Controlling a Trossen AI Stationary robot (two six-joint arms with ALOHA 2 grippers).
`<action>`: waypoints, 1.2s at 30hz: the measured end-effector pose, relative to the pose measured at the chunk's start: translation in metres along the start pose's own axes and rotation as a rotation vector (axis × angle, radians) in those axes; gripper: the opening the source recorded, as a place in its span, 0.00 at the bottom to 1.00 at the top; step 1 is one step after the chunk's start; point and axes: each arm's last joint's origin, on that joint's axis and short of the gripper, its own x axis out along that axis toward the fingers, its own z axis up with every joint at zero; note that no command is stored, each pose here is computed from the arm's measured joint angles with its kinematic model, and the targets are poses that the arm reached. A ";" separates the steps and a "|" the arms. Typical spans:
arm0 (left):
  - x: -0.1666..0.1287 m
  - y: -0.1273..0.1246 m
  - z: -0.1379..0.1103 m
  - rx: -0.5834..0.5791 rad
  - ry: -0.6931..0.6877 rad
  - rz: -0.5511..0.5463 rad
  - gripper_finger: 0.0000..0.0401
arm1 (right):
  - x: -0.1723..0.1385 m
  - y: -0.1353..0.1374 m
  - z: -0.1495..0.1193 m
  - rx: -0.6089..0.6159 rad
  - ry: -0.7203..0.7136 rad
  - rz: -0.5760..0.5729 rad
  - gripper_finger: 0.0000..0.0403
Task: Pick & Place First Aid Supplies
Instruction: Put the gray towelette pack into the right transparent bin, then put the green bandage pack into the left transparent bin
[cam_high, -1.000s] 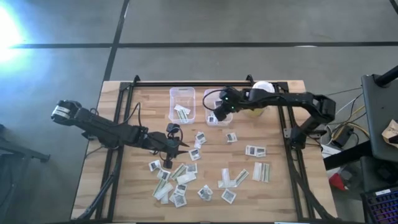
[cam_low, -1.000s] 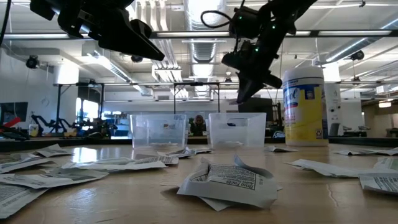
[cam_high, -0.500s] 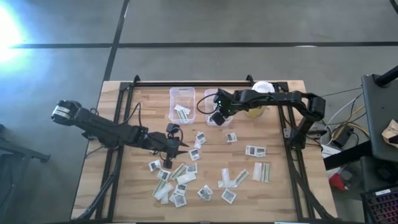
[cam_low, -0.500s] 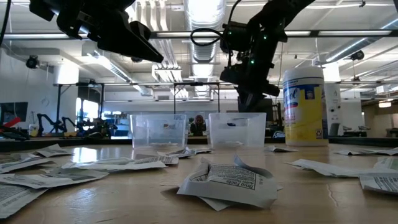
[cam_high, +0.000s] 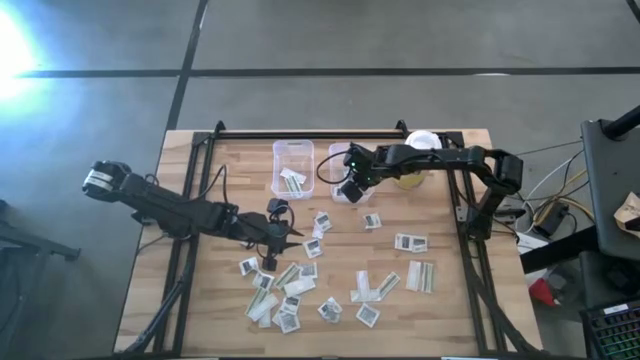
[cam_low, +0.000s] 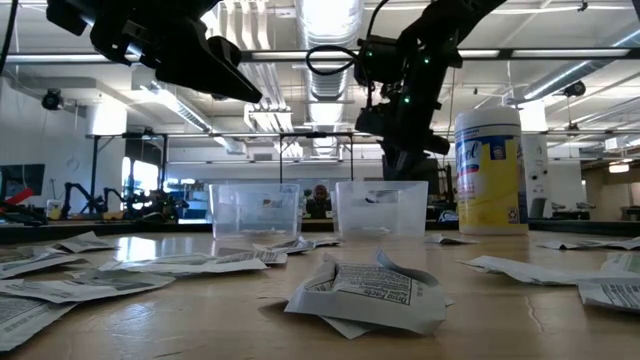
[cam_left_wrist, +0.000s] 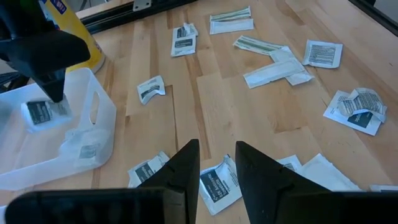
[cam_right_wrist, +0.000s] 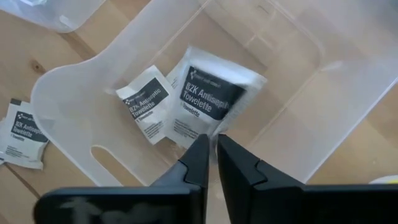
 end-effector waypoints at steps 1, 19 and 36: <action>0.000 0.000 0.000 0.000 0.000 0.000 0.25 | 0.000 0.000 0.000 0.000 0.000 0.000 0.10; 0.000 0.000 -0.004 -0.018 0.036 -0.004 0.25 | -0.032 0.012 -0.005 -0.065 -0.093 0.036 0.28; 0.000 0.001 -0.011 -0.190 0.108 0.061 0.27 | -0.082 0.081 -0.063 -0.321 -0.182 0.165 0.20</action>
